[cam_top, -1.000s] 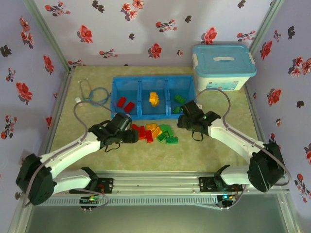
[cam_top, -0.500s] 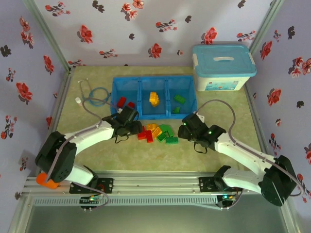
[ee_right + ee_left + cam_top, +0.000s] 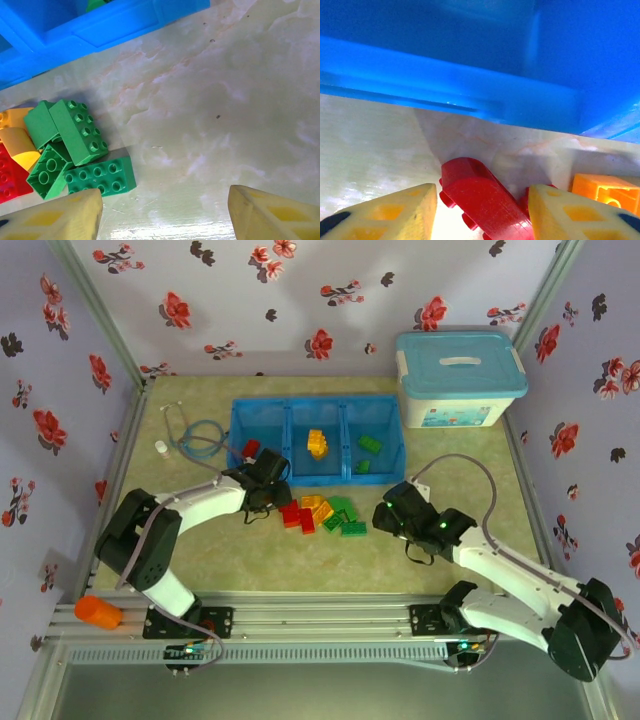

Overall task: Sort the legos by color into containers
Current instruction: Pick up the lego from the center of the table, then place the lego in the container.

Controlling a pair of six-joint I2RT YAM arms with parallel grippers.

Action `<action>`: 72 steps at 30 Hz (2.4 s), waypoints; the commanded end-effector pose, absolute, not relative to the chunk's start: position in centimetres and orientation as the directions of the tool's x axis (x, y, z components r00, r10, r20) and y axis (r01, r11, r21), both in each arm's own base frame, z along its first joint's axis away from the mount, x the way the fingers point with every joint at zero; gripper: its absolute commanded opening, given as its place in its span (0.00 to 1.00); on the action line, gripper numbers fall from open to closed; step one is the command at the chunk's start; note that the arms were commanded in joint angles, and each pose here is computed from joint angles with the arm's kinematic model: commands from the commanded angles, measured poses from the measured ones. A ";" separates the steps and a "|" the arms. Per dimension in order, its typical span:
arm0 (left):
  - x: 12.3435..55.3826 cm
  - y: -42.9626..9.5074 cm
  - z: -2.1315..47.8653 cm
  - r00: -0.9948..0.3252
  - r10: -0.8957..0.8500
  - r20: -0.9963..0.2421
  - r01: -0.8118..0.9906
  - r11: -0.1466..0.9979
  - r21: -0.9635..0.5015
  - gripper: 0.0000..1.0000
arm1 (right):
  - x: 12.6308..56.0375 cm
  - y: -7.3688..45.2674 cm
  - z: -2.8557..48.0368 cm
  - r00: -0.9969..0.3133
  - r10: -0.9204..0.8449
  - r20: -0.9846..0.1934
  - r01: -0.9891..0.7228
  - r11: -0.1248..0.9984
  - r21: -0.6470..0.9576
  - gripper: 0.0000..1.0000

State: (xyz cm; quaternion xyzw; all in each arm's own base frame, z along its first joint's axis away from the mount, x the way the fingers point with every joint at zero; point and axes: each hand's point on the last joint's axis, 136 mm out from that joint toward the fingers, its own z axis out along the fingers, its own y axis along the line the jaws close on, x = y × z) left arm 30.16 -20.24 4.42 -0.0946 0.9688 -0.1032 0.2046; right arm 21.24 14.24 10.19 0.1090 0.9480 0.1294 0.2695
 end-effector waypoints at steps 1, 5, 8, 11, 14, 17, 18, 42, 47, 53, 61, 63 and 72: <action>30.7 -19.6 4.3 -0.887 -0.246 -0.391 -0.173 0.961 -0.214 0.48 | 21.2 13.7 10.1 -0.815 0.298 -0.496 0.160 0.940 0.301 0.67; 30.2 -19.0 3.5 -0.894 -0.236 -0.380 -0.177 0.967 -0.186 0.44 | 21.1 13.7 10.1 -0.815 0.300 -0.496 0.161 0.939 0.304 0.67; 29.7 -18.5 3.4 -0.892 -0.239 -0.382 -0.183 0.967 -0.179 0.40 | 21.2 13.8 10.1 -0.815 0.303 -0.493 0.162 0.937 0.309 0.67; 29.2 -17.9 3.4 -0.891 -0.239 -0.385 -0.189 0.968 -0.164 0.38 | 21.2 14.0 10.1 -0.815 0.308 -0.490 0.163 0.934 0.318 0.67; 28.7 -17.3 3.6 -0.889 -0.240 -0.389 -0.193 0.969 -0.155 0.35 | 21.2 14.0 10.0 -0.814 0.315 -0.488 0.166 0.931 0.324 0.67; 28.5 -17.0 3.8 -0.884 -0.237 -0.402 -0.191 0.970 -0.152 0.34 | 21.3 14.3 9.7 -0.815 0.314 -0.486 0.159 0.929 0.334 0.67; 28.5 -17.0 3.8 -0.887 -0.231 -0.401 -0.185 0.971 -0.150 0.35 | 21.3 14.4 9.7 -0.816 0.317 -0.483 0.159 0.927 0.339 0.67; 29.2 -18.0 10.2 -0.848 -0.136 -0.513 -0.095 0.990 -0.105 0.26 | 21.0 14.0 9.4 -0.810 0.321 -0.490 0.165 0.928 0.335 0.67; 32.5 -17.5 14.9 -0.820 -0.106 -0.562 -0.040 0.991 -0.128 0.26 | 21.2 14.5 9.3 -0.817 0.316 -0.482 0.158 0.927 0.340 0.67; 37.3 -17.2 17.1 -0.817 -0.079 -0.571 -0.011 0.992 -0.123 0.26 | 21.0 14.8 9.6 -0.821 0.316 -0.475 0.152 0.924 0.351 0.67; 42.8 -17.3 15.6 -0.838 -0.079 -0.540 -0.016 0.993 -0.120 0.27 | 20.1 14.2 9.5 -0.821 0.317 -0.474 0.155 0.924 0.349 0.66; 43.8 -17.2 15.0 -0.848 -0.076 -0.525 -0.020 0.994 -0.112 0.27 | 20.0 14.1 9.5 -0.819 0.322 -0.475 0.157 0.922 0.354 0.66; 47.4 -16.7 12.6 -0.871 -0.105 -0.480 -0.059 0.992 -0.110 0.27 | 19.8 13.9 9.4 -0.819 0.326 -0.472 0.159 0.920 0.359 0.66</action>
